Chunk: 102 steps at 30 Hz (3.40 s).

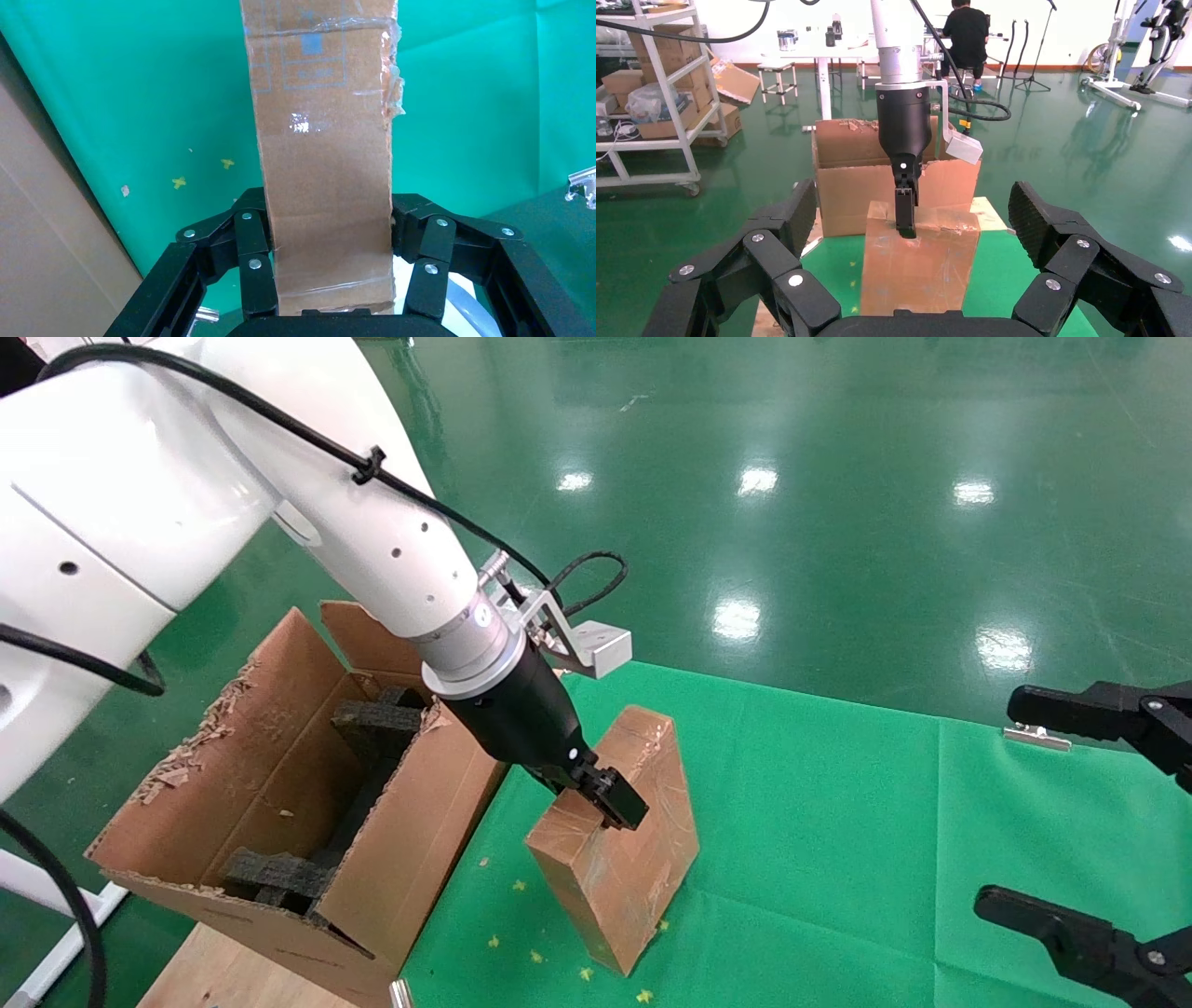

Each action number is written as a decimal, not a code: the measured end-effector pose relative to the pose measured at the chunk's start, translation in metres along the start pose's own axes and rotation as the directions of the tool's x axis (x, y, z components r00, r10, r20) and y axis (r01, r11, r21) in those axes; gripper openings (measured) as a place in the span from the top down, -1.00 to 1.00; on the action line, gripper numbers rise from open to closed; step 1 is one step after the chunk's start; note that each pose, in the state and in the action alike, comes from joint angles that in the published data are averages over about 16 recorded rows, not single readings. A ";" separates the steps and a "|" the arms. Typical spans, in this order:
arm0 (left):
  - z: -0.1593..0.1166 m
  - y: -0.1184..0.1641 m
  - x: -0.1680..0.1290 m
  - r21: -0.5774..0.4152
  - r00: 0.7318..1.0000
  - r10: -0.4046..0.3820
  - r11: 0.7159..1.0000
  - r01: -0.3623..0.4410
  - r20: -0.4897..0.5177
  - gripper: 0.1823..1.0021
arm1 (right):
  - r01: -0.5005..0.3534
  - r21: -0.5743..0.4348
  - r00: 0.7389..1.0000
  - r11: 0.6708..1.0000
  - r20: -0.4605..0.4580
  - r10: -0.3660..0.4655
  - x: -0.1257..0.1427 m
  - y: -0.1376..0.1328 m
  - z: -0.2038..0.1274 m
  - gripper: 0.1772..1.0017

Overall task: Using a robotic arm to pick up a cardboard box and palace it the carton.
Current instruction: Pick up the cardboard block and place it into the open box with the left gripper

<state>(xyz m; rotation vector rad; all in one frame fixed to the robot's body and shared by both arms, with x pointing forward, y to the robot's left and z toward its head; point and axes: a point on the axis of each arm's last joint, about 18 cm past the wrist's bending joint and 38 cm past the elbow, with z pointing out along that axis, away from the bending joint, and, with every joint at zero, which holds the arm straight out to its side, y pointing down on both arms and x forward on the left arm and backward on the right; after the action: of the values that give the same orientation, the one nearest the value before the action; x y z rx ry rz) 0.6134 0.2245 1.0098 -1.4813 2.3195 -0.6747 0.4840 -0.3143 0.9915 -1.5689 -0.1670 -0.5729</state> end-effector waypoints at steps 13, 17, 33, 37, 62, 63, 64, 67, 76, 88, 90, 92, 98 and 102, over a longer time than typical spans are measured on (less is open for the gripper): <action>-0.072 -0.023 -0.014 0.196 0.999 0.030 0.980 -0.027 -0.016 0.74 | 0.000 0.000 1.000 1.000 0.000 0.000 0.000 0.000 0.000 -1.00; -0.120 -0.030 -0.031 0.308 1.000 0.027 0.951 -0.026 0.001 0.75 | 0.000 0.000 1.000 1.000 0.000 0.000 0.000 0.000 0.000 -1.00; -0.254 0.032 -0.156 0.511 0.957 -0.199 0.857 0.064 0.213 0.77 | 0.000 0.000 1.000 1.000 0.000 0.000 0.000 0.000 0.000 -1.00; -0.253 0.063 -0.191 0.487 0.928 -0.262 0.867 0.106 0.264 0.77 | 0.000 0.000 1.000 1.000 0.000 0.000 0.000 0.000 0.000 -1.00; -0.153 0.178 -0.307 0.291 0.872 -0.303 0.936 0.197 0.385 0.78 | 0.000 0.000 1.000 1.000 0.000 0.000 0.000 0.000 0.000 -1.00; -0.150 0.180 -0.309 0.289 0.871 -0.305 0.936 0.200 0.385 0.78 | 0.000 0.000 1.000 1.000 0.000 0.000 0.000 0.000 0.000 -1.00; -0.147 0.181 -0.311 0.287 0.870 -0.308 0.936 0.204 0.385 0.78 | 0.000 0.000 1.000 1.000 0.000 0.000 0.000 0.000 0.000 -1.00; -0.137 0.186 -0.317 0.282 0.868 -0.316 0.935 0.215 0.384 0.78 | 0.000 0.000 1.000 1.000 0.000 0.000 0.000 0.000 0.000 -1.00; -0.108 0.193 -0.327 0.264 0.860 -0.334 0.933 0.244 0.386 0.78 | 0.000 0.000 1.000 1.000 0.000 0.000 0.000 0.000 0.000 -1.00; -0.073 0.193 -0.334 0.234 0.849 -0.331 0.939 0.252 0.411 0.78 | 0.000 0.000 1.000 1.000 0.000 0.000 0.000 0.000 0.000 -1.00; -0.068 0.192 -0.334 0.230 0.849 -0.330 0.940 0.253 0.413 0.79 | 0.000 0.000 1.000 1.000 0.000 0.000 0.000 0.000 0.000 -1.00; -0.063 0.192 -0.334 0.227 0.849 -0.329 0.940 0.254 0.414 0.79 | 0.000 0.000 1.000 1.000 0.000 0.000 0.000 0.000 0.000 -1.00; -0.048 0.191 -0.334 0.218 0.849 -0.330 0.941 0.259 0.414 0.79 | 0.000 0.000 1.000 1.000 0.000 0.000 0.000 0.000 0.000 -1.00; -0.039 0.192 -0.334 0.219 0.847 -0.336 0.939 0.266 0.412 0.79 | 0.000 0.000 1.000 1.000 0.000 0.000 0.000 0.000 0.000 -1.00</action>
<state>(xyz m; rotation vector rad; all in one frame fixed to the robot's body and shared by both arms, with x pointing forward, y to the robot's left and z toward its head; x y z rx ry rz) 0.5876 0.6045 0.9413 -1.7326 1.6725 -0.5067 0.4841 -0.3144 0.9915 -1.5689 -0.1669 -0.5729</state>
